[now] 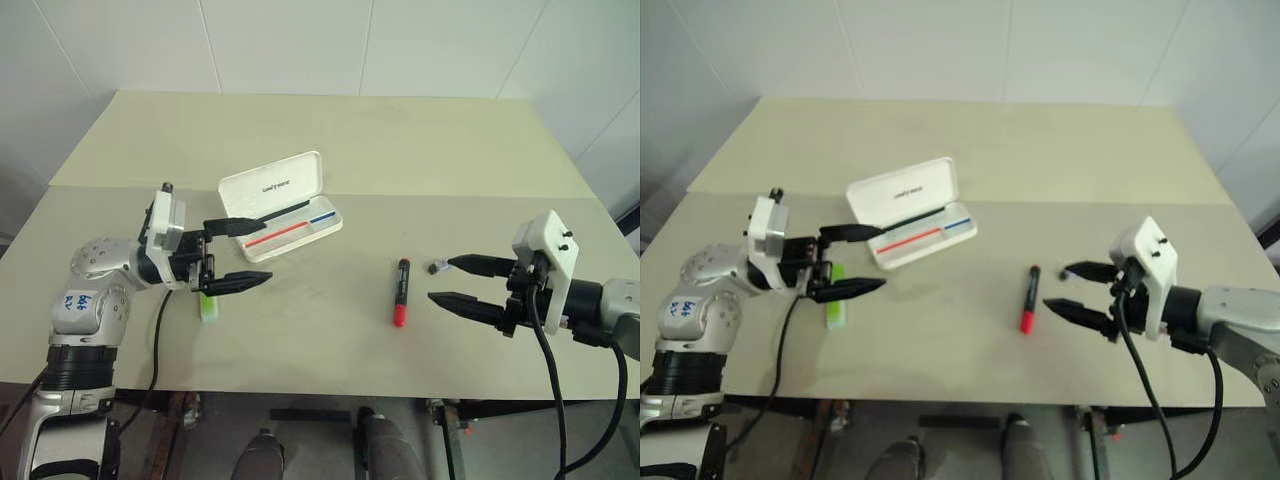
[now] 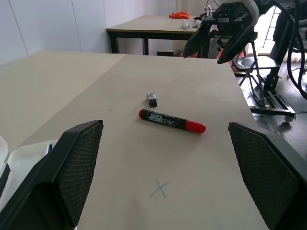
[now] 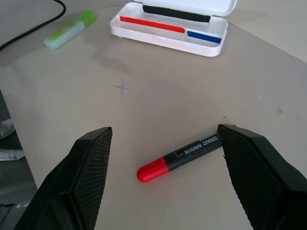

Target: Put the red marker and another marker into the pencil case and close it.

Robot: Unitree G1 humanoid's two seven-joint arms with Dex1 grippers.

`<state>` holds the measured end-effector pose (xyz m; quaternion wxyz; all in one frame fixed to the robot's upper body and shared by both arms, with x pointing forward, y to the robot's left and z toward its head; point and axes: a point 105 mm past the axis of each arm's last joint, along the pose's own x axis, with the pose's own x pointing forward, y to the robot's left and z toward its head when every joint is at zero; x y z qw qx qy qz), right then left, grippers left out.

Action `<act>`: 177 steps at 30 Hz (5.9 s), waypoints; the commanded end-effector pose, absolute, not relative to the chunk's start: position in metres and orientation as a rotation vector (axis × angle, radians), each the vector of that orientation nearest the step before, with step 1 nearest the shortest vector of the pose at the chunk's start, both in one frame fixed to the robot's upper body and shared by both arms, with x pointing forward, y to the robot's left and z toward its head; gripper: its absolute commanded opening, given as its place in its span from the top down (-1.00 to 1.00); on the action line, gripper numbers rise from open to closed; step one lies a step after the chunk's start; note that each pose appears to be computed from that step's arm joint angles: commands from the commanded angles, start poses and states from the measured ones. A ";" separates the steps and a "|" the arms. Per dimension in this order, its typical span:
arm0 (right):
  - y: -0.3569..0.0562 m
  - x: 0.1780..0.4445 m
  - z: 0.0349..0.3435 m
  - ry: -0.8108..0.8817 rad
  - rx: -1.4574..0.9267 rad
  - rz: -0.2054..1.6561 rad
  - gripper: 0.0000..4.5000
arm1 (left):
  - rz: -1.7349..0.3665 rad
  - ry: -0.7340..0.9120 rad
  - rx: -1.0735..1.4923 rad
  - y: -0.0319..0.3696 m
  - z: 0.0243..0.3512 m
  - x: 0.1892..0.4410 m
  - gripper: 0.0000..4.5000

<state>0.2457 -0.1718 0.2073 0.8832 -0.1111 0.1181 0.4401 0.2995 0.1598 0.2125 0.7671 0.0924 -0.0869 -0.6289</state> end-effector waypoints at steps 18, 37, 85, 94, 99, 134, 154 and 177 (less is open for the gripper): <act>-0.120 0.247 0.223 0.089 -0.196 1.020 -0.66 | -1.279 -0.213 0.289 0.150 0.206 0.321 -0.99; -0.106 0.251 0.206 0.102 -0.131 1.015 -0.66 | -1.030 0.074 0.314 0.136 0.156 0.358 -0.99; -0.128 0.253 0.212 0.100 -0.175 0.896 -0.66 | -0.961 0.392 0.673 0.136 0.119 0.395 0.99; -0.129 0.256 0.214 0.093 -0.177 0.895 -0.66 | -0.931 0.217 0.564 0.123 0.153 0.406 0.99; -0.129 0.258 0.214 0.090 -0.178 0.894 -0.66 | -0.973 0.110 0.527 0.116 0.170 0.402 0.99; -0.138 0.224 0.214 -0.073 -0.144 0.990 -0.66 | -1.508 0.048 0.652 0.106 0.164 0.309 0.99; -0.141 0.202 0.180 -0.049 -0.120 1.104 -0.66 | -1.487 0.093 0.788 0.119 0.121 0.313 0.99; -0.149 0.210 0.167 -0.008 -0.106 1.031 -0.66 | -1.573 0.190 0.808 0.124 0.090 0.304 0.99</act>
